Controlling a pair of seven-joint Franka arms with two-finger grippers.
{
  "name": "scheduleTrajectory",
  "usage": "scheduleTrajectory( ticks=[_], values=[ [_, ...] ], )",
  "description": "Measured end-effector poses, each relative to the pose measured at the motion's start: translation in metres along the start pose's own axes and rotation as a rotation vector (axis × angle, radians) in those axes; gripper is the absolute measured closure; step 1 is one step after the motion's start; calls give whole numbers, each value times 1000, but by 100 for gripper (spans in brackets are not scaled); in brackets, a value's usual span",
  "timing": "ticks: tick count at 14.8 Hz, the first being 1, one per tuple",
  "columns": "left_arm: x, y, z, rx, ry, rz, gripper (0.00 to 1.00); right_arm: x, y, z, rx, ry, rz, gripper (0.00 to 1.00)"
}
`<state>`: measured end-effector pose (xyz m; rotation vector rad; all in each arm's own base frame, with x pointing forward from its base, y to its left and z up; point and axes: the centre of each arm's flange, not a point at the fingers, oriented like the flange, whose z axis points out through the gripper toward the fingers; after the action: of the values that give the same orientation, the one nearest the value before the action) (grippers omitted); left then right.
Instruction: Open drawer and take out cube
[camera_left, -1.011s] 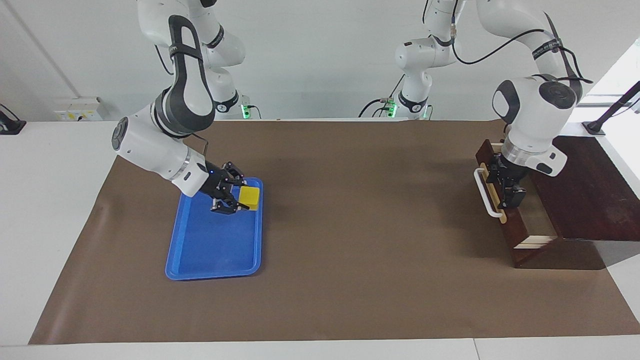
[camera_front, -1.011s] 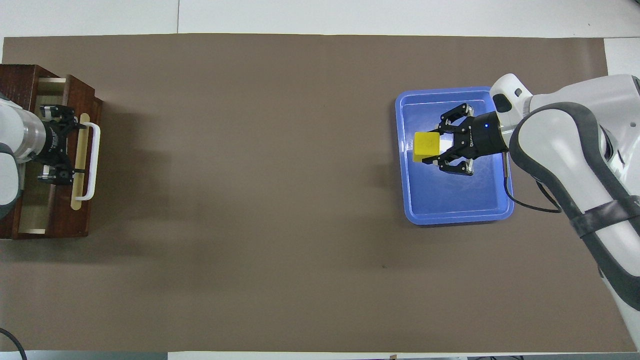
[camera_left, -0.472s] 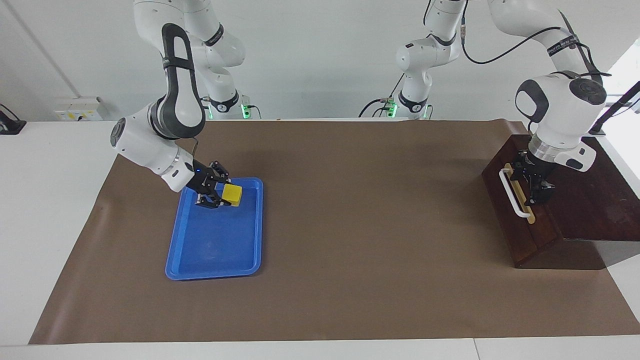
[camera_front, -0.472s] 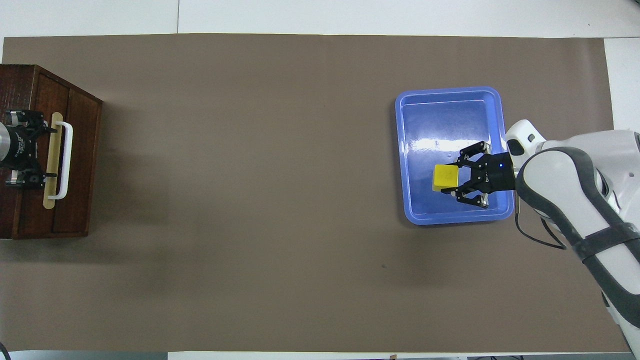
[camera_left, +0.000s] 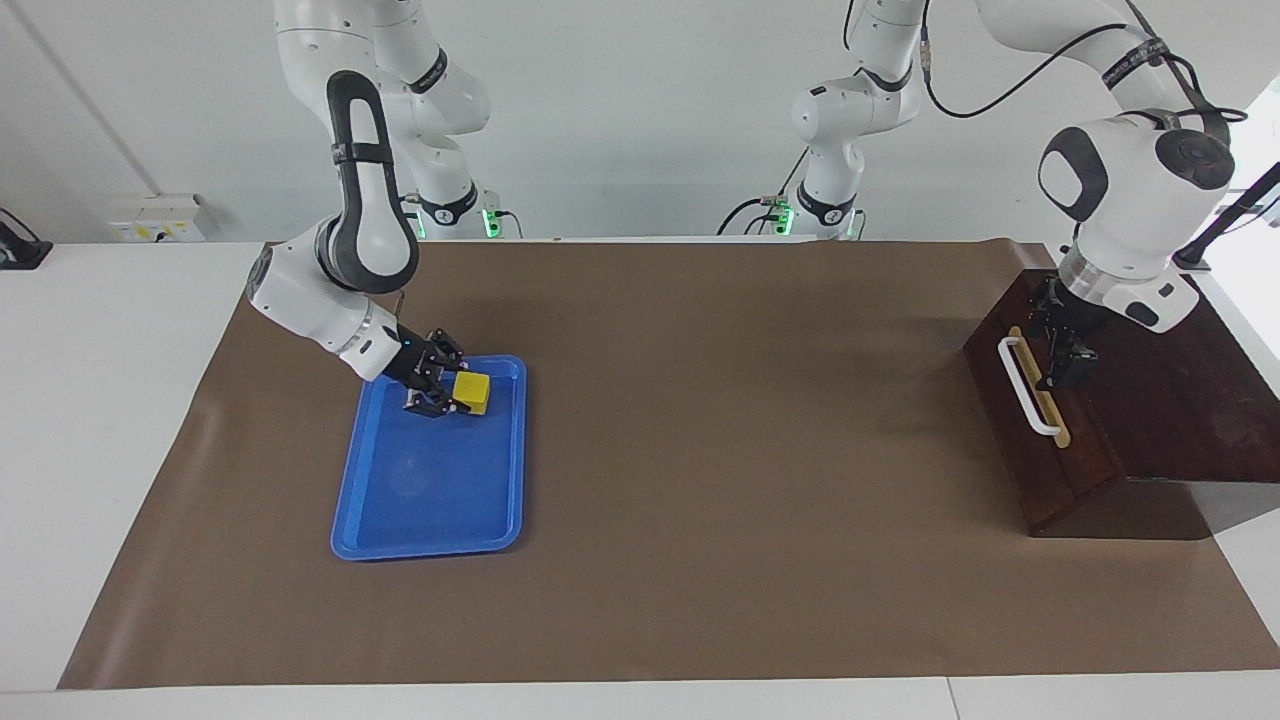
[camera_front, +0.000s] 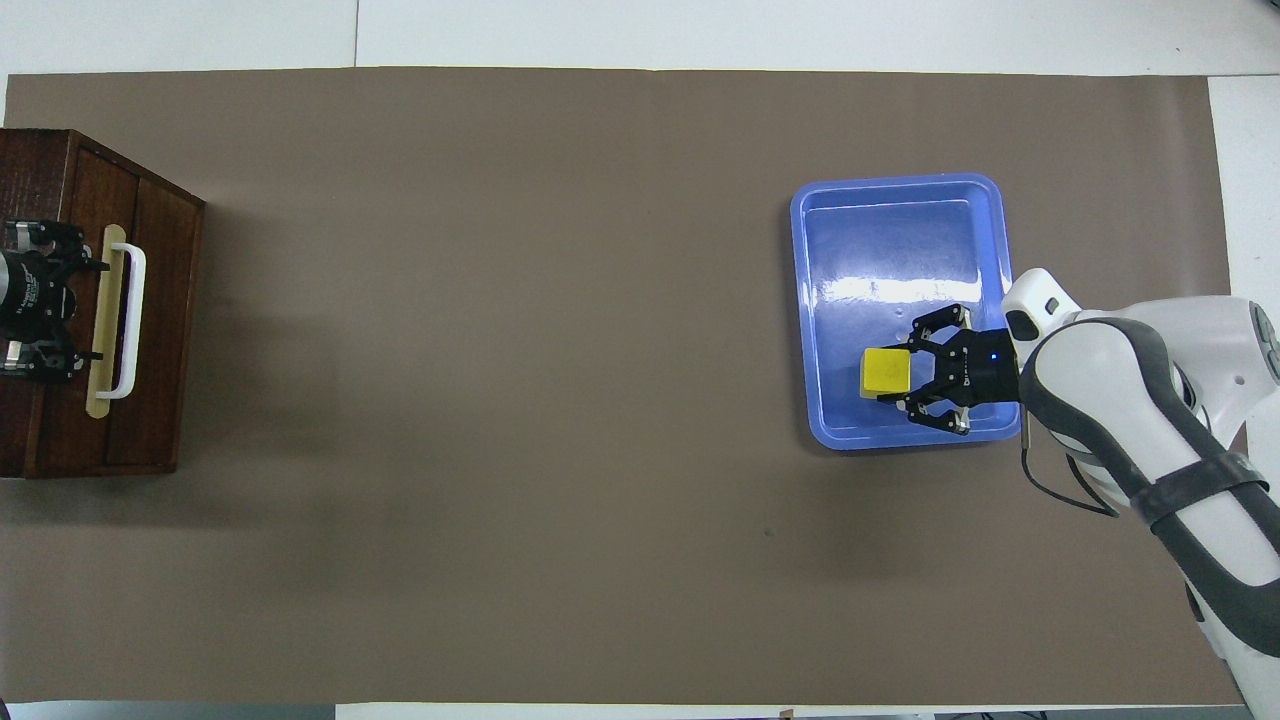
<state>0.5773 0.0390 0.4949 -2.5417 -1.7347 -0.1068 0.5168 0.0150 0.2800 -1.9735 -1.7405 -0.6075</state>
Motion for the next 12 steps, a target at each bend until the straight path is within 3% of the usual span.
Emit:
scheduleTrajectory(
  ticks=[4,8,12],
  values=[
    [-77,-1,-49,55,-32,478,0,-9,1,11,-23,44,-56,44],
    [-82,-5,-55,54,-120,783,0,-9,1,12,-24,47,-63,41],
    [-77,6,-66,61,-170,1016,0,-8,4,13,-23,49,-66,0]
  ],
)
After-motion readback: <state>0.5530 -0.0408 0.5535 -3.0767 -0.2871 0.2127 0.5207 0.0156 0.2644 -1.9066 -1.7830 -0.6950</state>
